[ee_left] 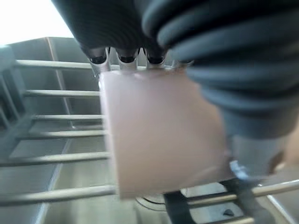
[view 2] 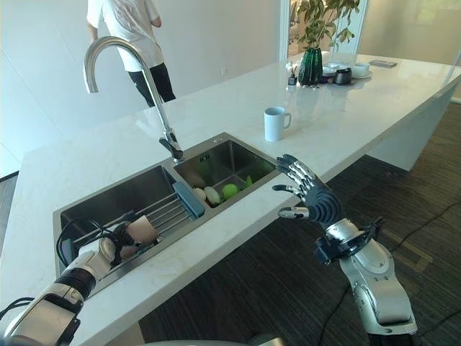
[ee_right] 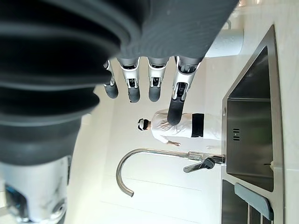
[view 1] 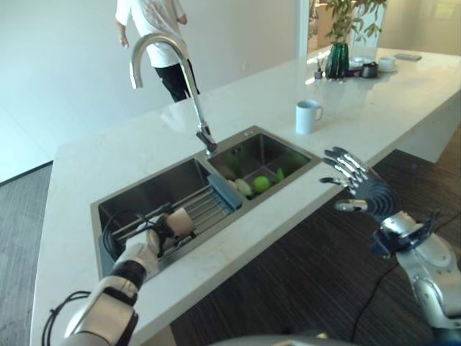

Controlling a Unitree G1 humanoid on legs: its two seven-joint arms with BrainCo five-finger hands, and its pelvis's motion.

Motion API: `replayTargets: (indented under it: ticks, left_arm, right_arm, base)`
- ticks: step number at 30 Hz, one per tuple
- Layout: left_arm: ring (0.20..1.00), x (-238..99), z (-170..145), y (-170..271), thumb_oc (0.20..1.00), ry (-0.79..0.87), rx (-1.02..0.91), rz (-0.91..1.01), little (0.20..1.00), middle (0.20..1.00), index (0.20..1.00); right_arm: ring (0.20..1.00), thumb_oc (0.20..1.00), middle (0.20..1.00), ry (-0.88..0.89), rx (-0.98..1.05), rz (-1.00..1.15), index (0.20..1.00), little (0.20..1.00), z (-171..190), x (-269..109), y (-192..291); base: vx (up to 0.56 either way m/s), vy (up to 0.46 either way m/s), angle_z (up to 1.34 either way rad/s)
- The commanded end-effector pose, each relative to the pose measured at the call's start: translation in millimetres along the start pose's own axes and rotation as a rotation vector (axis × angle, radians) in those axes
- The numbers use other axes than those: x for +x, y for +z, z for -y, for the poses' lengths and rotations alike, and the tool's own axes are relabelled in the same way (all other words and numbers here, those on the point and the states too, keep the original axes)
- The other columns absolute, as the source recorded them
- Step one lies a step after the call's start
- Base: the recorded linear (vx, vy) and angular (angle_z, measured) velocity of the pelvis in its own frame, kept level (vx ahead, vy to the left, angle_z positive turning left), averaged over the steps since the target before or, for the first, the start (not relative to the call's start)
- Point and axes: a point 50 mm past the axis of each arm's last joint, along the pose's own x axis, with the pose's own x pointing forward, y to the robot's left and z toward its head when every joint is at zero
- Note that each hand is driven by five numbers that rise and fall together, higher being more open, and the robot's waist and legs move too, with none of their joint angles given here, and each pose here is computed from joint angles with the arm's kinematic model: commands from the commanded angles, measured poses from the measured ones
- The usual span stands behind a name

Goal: Place the dishes in the dishwasher.

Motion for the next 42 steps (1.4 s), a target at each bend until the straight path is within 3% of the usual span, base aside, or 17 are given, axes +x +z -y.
replayTargets:
  ticks: [1,10,16,23,24,30,33,35,36,42]
  left_arm:
    - [0.200,2.6,-0.3,-22.4,0.200,-0.038,0.097,-0.095,0.200,0.200,0.200]
    - [0.200,0.3,-14.9,-5.8,0.200,0.110,0.013,0.088,0.200,0.200,0.200]
    - [0.200,-16.8,-46.5,7.1,0.200,0.265,-0.217,0.302,0.200,0.200,0.200]
    - [0.200,-34.3,-68.1,-0.6,0.200,0.379,-0.397,0.405,0.200,0.200,0.200]
    - [0.200,-56.6,-86.5,-1.5,0.200,0.525,-0.571,0.526,0.200,0.200,0.200]
    - [0.200,-109.3,-115.1,-0.9,0.200,0.844,-0.826,0.778,0.200,0.200,0.200]
    - [0.200,-138.8,-126.8,-1.1,0.200,0.980,-1.081,0.969,0.200,0.200,0.200]
    - [0.200,-150.2,-126.1,-1.9,0.200,0.987,-1.211,1.052,0.200,0.200,0.200]
    - [0.200,-163.0,-118.9,-0.3,0.200,0.908,-1.443,1.197,0.200,0.200,0.200]
    - [0.200,-198.4,-115.3,4.2,0.200,0.765,-1.578,1.505,0.200,0.200,0.200]
  right_arm:
    - [1.000,1.000,1.000,0.009,-0.058,0.155,1.000,1.000,2.9,8.4,32.2]
    - [1.000,1.000,1.000,0.007,-0.062,0.158,1.000,1.000,1.2,7.5,29.7]
    - [1.000,1.000,1.000,-0.043,-0.072,0.170,1.000,1.000,3.0,4.8,26.3]
    - [1.000,1.000,1.000,-0.072,-0.078,0.177,1.000,1.000,7.1,2.2,26.6]
    - [1.000,1.000,1.000,-0.101,-0.080,0.181,1.000,1.000,7.3,0.2,25.1]
    - [1.000,1.000,1.000,-0.139,-0.071,0.194,1.000,1.000,7.3,-2.9,24.4]
    - [1.000,1.000,1.000,-0.145,-0.060,0.197,1.000,1.000,2.5,-2.6,22.6]
    - [1.000,1.000,1.000,-0.149,-0.051,0.196,1.000,1.000,-0.1,-3.6,21.4]
    - [1.000,1.000,1.000,-0.155,-0.037,0.194,1.000,1.000,-6.1,-5.9,18.8]
    - [1.000,1.000,1.000,-0.152,-0.001,0.218,1.000,1.000,-15.3,-14.4,24.0]
  base:
    - [0.00,0.000,0.00]
    - [0.00,-0.001,0.00]
    - [-0.02,-0.031,0.04]
    - [-0.01,-0.010,0.12]
    - [-0.01,-0.024,0.09]
    - [-0.02,-0.055,0.33]
    - [0.00,-0.069,0.19]
    - [0.01,-0.096,0.18]
    - [0.01,-0.117,0.16]
    - [-0.04,-0.144,0.20]
